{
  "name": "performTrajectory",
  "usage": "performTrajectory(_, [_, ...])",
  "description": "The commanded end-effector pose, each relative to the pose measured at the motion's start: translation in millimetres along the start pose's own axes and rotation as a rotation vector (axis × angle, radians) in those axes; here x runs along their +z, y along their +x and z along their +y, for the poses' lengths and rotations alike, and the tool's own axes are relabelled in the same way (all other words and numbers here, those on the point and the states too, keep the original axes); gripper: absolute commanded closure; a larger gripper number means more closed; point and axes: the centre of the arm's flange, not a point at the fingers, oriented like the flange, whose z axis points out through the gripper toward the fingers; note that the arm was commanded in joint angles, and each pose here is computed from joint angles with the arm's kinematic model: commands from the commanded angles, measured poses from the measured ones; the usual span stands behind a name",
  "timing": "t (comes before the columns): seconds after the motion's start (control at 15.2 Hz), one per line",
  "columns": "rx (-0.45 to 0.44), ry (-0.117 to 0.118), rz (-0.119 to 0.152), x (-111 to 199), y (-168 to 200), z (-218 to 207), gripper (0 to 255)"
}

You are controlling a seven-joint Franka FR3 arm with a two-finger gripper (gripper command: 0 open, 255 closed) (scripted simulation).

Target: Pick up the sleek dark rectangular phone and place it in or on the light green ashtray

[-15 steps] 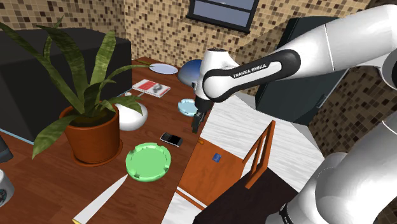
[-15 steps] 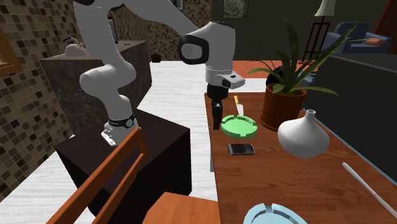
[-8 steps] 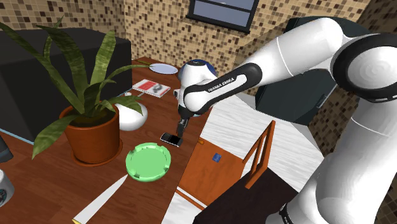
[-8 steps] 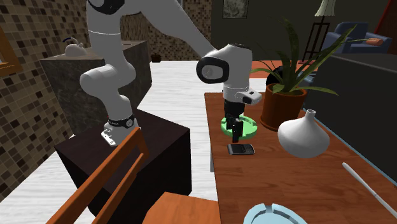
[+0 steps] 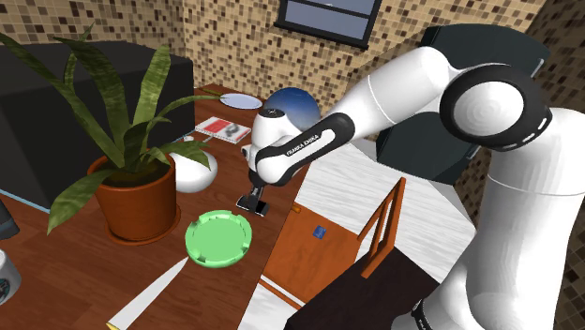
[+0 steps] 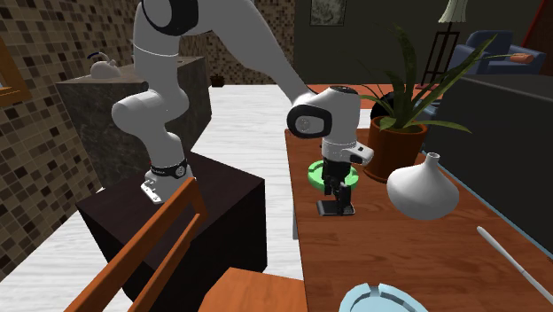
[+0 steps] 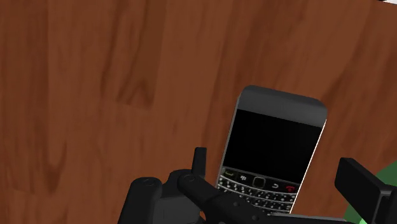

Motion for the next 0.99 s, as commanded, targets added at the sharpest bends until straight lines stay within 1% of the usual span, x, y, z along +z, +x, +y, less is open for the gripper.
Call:
performTrajectory(0.0, [0.0,0.0,0.001,9.9,-0.2,-0.7,0])
performTrajectory(0.13, [0.0,0.0,0.001,18.2,-0.2,-0.8,0])
performTrajectory(0.59, [0.0,0.0,0.001,18.2,-0.2,-0.7,0])
performTrajectory(0.66, [0.0,0.0,0.001,18.2,-0.2,-0.7,255])
performTrajectory(0.92, [0.0,0.0,0.001,17.9,-0.3,-1.2,255])
